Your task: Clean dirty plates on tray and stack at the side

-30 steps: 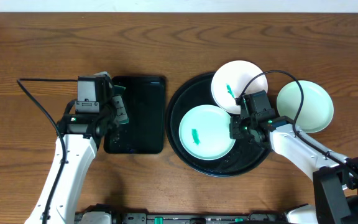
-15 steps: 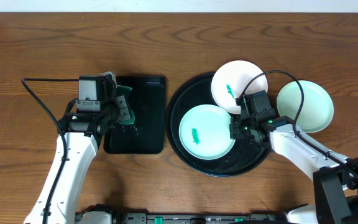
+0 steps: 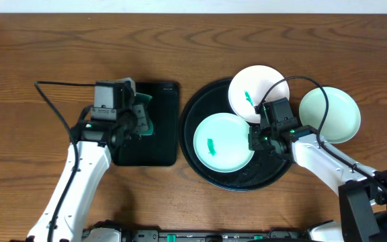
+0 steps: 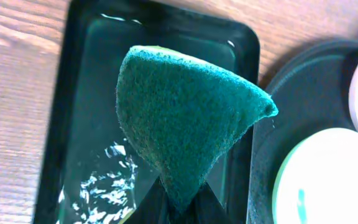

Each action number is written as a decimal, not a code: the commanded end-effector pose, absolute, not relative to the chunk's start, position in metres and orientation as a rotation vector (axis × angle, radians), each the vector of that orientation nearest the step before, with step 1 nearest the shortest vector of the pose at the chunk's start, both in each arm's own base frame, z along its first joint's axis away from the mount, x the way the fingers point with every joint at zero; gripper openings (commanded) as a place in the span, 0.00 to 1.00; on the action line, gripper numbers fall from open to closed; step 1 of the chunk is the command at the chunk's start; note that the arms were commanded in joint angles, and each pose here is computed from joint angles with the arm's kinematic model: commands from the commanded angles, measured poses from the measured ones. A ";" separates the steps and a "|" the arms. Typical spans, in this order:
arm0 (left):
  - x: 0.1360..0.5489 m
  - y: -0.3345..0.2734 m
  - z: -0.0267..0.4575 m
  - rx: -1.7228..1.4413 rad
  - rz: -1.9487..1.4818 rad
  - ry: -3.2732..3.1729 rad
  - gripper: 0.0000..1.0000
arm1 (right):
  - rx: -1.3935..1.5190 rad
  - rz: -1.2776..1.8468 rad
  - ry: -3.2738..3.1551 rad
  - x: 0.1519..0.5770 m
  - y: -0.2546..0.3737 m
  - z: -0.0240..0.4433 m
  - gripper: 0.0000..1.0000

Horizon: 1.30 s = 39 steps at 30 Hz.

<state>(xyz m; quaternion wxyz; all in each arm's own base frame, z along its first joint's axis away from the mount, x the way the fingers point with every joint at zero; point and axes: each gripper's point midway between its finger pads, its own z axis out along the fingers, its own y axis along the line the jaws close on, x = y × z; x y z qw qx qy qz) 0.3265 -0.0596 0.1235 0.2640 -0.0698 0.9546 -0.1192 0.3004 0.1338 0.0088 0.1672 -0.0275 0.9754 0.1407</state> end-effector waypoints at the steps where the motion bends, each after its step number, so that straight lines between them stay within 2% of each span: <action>1: 0.325 -0.067 0.110 -0.147 -0.331 2.624 0.07 | -0.073 0.402 2.783 0.297 0.133 0.009 0.01; 12: 0.318 -0.073 0.057 -0.164 -0.353 2.801 0.07 | -0.072 0.402 2.783 0.297 0.133 0.009 0.01; 39: 0.295 -0.090 0.029 -0.204 -0.458 2.875 0.07 | -0.073 0.401 2.783 0.297 0.133 0.009 0.01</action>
